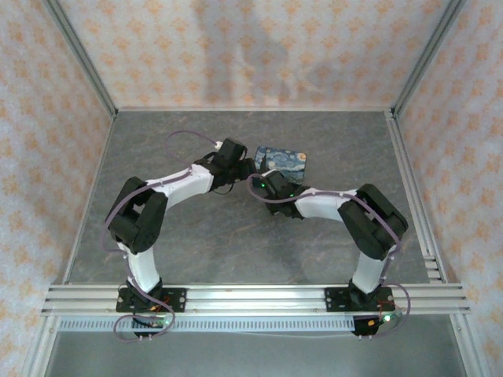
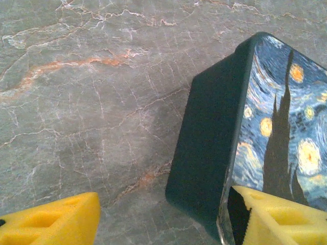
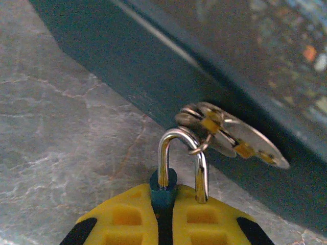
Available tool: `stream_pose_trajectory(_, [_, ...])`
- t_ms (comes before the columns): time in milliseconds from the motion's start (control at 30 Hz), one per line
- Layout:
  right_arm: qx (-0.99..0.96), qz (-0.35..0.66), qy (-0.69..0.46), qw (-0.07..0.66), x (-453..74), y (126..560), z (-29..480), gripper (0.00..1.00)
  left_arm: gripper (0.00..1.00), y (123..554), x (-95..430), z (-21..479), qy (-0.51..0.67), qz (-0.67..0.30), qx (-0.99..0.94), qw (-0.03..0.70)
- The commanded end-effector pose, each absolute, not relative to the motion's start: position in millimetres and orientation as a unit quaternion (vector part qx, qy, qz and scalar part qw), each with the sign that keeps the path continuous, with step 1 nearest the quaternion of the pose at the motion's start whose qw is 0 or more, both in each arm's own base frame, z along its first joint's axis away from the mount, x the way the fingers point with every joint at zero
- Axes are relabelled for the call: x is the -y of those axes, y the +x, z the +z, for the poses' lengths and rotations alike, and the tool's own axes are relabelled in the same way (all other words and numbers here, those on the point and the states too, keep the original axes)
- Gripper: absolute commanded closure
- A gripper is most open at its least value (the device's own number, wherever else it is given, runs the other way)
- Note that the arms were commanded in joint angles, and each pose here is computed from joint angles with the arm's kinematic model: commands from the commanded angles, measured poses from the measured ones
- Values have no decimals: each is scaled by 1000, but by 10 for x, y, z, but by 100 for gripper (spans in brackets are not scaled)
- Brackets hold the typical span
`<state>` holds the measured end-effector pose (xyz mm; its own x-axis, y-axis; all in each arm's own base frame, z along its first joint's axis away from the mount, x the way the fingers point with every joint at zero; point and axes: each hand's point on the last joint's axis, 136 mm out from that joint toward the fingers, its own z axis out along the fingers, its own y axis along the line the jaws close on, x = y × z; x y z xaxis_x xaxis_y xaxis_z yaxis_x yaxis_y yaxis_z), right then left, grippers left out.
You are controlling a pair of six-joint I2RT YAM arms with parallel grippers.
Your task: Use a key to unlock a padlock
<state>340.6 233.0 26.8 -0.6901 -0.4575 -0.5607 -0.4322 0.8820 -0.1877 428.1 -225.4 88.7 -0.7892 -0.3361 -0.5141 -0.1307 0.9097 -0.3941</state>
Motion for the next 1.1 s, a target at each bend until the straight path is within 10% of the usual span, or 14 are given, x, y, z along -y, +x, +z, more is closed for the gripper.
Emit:
stream_pose_trajectory(0, [-904,-30,-285,316,-2356,3338,362,100,33,4387,2178,911,-132,-151,-929,310])
stream_pose_trajectory(667, [-859,-17,-423,288,-2637,3331,629,100,81,4362,2466,436,-102,-194,-945,242])
stream_pose_trajectory(1067, [-840,20,-465,279,-2904,3372,657,100,86,4325,2408,422,-117,-207,-941,242])
